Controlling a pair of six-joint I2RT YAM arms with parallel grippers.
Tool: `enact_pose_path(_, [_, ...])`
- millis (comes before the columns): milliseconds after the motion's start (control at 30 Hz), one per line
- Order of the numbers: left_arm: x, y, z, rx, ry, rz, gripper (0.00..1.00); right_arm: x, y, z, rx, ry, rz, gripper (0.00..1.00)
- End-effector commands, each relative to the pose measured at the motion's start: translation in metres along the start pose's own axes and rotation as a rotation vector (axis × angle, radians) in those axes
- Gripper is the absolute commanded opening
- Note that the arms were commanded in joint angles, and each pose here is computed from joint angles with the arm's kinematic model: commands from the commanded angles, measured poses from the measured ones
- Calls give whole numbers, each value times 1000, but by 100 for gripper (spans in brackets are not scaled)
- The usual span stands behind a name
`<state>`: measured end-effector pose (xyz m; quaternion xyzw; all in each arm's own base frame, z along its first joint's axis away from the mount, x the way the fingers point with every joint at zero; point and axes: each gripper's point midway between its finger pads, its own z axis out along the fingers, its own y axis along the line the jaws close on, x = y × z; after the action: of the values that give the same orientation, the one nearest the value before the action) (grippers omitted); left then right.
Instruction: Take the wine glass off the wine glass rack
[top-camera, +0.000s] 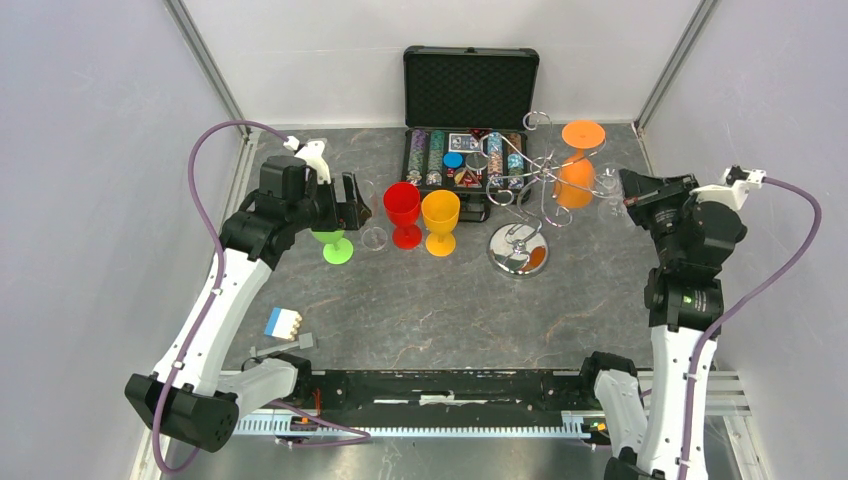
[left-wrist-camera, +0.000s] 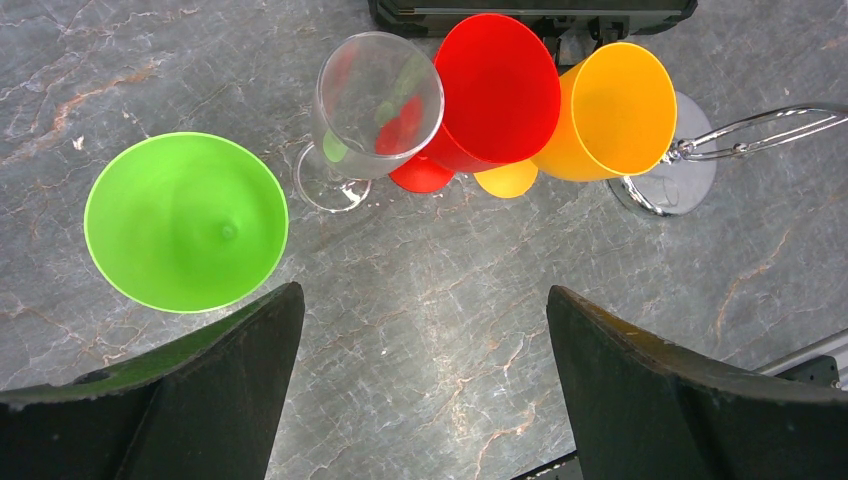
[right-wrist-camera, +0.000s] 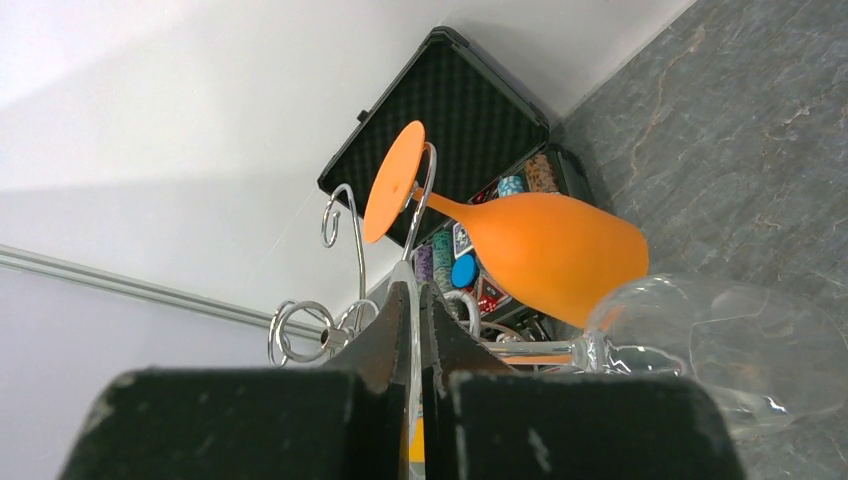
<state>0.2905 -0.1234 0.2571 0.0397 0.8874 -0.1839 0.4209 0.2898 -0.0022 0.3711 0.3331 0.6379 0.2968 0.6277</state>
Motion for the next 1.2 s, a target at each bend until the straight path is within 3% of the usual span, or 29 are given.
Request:
enact_pose_path(0, [-11, -5, -3, 19, -45, -9, 96, -11, 25, -13, -67, -29, 23, 0])
enact_pose_path(733, [-10, -4, -1, 17, -38, -11, 96, 2, 45, 8, -212, 60, 105, 0])
enact_pose_path(1167, [-21, -11, -12, 46, -95, -13, 100, -16, 54, 33, -179, -24, 31, 0])
